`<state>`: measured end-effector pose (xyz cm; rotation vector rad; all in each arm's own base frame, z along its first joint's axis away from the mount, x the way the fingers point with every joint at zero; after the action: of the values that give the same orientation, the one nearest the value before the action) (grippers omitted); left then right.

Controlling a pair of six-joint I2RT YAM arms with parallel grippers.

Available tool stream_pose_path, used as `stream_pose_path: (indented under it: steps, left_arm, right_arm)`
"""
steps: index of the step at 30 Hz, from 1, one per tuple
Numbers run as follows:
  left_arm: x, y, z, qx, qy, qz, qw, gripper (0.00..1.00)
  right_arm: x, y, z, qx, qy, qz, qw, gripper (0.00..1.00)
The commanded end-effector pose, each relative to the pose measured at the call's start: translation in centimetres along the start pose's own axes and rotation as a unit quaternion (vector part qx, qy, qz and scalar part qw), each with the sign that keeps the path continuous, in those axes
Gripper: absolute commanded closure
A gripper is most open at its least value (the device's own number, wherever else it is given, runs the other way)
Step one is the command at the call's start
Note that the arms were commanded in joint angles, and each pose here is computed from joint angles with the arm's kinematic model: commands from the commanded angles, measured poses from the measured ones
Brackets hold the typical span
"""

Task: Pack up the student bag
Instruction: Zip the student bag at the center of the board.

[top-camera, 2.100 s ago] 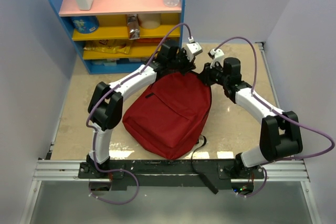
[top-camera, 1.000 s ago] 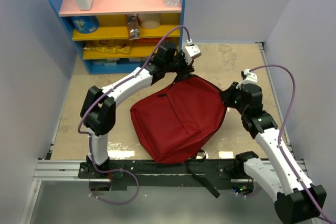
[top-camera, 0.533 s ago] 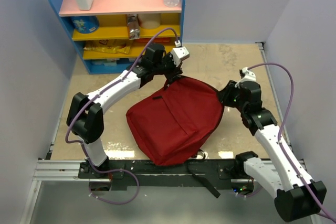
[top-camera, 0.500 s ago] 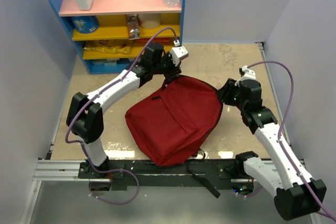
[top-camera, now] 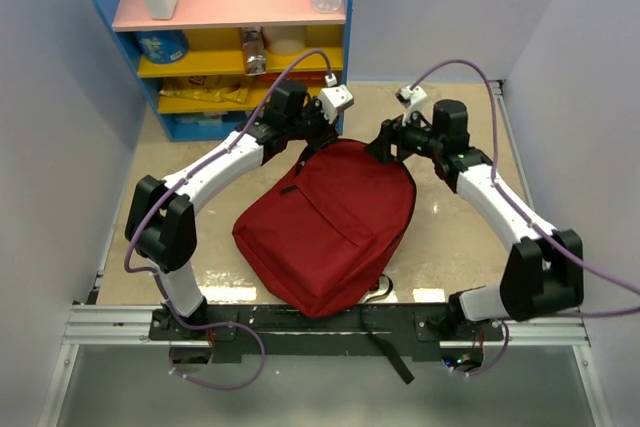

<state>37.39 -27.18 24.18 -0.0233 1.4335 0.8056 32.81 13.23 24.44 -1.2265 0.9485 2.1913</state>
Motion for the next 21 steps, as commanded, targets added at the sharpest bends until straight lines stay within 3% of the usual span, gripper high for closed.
stream_pose_path:
  steps: [1,6,16,19,21]
  left_arm:
    - [-2.4,0.6,0.4,-0.007,-0.021,-0.040,0.999,1.00]
    - [-2.2,0.5,0.5,-0.007,-0.021,-0.038,0.999,1.00]
    - [-2.4,0.4,0.4,-0.003,-0.020,-0.040,0.999,1.00]
    - [-2.5,0.5,0.4,-0.002,-0.020,-0.040,0.999,1.00]
    - [-2.4,0.5,0.4,-0.002,-0.020,-0.039,0.999,1.00]
  right_arm:
    - [-3.1,-1.2,1.8,-0.138,0.125,-0.017,0.982,0.31]
    - [-2.5,-3.2,1.9,-0.186,0.137,-0.002,0.973,0.31]
    - [0.0,-7.7,1.1,-0.140,0.157,0.076,0.975,0.38]
    - [-0.4,-8.2,0.7,-0.119,0.149,0.073,0.979,0.49]
    - [-0.7,-8.2,0.5,-0.107,0.141,0.073,0.981,0.71]
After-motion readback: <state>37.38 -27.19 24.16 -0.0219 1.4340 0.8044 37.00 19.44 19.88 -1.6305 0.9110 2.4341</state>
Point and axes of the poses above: each gripper's point midway between its finger pads, its own y axis back along the fingers, its own z axis along the line the jaws close on, x = y × z, the point moved 7 cm from there along y, back along the fingers, and after that the axes turned 7 degrees about -y, right-handed, at the moved point
